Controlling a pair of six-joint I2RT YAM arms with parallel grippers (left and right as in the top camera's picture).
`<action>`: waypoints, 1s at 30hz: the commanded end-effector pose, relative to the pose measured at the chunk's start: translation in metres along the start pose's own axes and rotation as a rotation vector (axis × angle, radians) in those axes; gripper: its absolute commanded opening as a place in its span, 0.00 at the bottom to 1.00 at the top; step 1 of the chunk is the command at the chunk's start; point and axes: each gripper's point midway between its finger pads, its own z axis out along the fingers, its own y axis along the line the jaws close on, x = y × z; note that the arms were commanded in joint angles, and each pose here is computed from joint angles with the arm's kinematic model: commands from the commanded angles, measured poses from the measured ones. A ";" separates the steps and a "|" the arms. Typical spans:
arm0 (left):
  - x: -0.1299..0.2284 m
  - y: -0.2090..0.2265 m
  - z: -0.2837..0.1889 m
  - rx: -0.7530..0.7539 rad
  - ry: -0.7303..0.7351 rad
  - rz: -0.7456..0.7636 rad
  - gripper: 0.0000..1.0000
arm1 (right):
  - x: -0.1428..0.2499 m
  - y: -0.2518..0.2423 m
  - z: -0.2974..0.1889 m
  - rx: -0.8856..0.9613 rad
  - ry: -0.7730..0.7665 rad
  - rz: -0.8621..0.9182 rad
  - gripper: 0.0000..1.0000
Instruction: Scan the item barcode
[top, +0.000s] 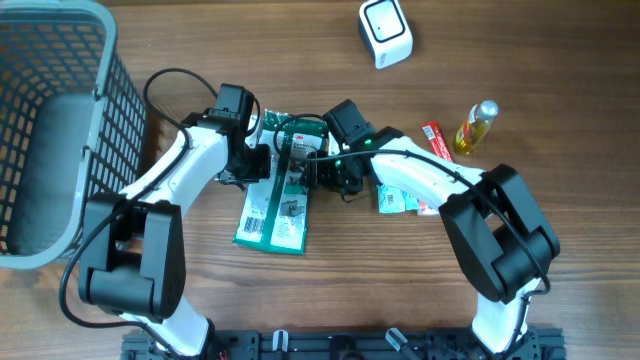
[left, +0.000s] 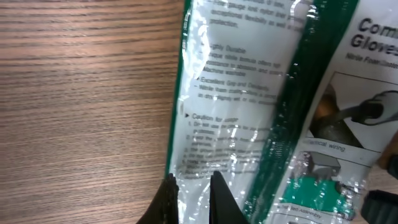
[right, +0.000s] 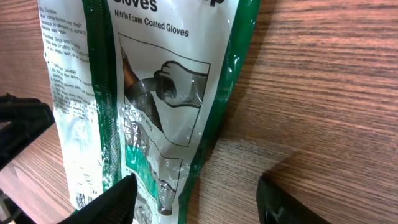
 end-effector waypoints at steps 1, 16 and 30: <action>0.004 0.008 0.007 -0.033 0.016 0.009 0.05 | 0.006 -0.013 0.011 0.028 0.025 0.026 0.62; 0.034 0.018 0.052 -0.048 0.099 0.001 0.06 | 0.005 -0.013 0.011 0.028 0.024 0.028 0.61; 0.041 -0.005 0.055 0.085 0.121 -0.003 0.06 | -0.001 -0.019 0.006 0.013 0.025 0.034 0.61</action>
